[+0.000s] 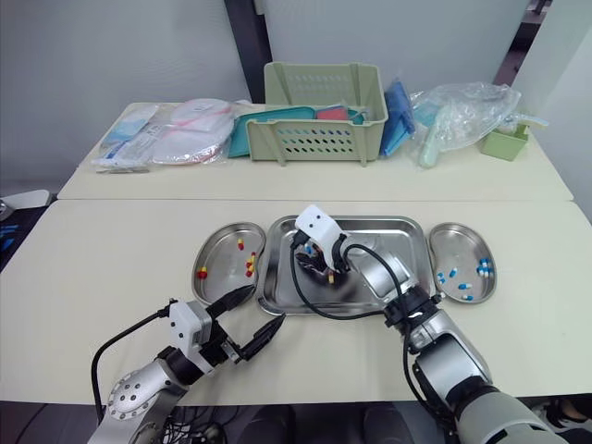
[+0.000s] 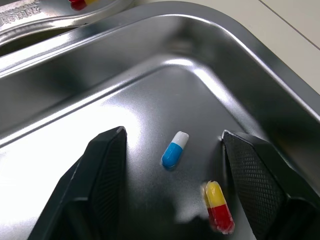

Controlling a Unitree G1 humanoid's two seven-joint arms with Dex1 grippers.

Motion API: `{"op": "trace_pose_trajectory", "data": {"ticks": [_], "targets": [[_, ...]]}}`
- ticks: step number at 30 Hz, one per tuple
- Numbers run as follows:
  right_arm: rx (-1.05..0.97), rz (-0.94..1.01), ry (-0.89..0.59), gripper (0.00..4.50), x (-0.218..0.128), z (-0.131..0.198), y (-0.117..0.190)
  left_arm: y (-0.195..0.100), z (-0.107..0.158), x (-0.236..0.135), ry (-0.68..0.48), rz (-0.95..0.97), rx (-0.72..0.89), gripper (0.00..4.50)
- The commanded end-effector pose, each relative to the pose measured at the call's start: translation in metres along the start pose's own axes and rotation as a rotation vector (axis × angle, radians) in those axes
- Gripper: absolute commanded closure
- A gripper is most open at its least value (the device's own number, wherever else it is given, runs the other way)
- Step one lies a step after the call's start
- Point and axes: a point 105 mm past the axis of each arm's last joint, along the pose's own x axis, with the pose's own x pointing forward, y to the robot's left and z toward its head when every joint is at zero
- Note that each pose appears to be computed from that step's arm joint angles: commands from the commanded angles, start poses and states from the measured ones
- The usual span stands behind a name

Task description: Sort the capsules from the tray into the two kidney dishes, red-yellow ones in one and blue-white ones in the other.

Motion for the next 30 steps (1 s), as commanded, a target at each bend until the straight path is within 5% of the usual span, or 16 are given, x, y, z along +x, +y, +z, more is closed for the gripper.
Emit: {"op": "trace_pose_trajectory", "data": {"ticks": [1,10,20,30], "targets": [[-0.001,0.012,-0.016,2.35,-0.002,0.007,0.002,-0.005,0.009,0.001,-0.037,-0.007,0.025,0.00],[-0.032,0.042,-0.063,4.49,-0.007,0.020,0.007,-0.008,0.012,0.003,-0.039,-0.022,0.029,0.00],[-0.021,0.075,-0.158,4.49,-0.068,0.035,0.008,-0.019,0.021,0.004,-0.048,-0.207,0.037,0.00],[0.075,-0.024,-0.042,4.49,-0.167,-0.023,-0.013,-0.023,0.029,0.000,-0.114,-0.418,0.084,0.00]]}}
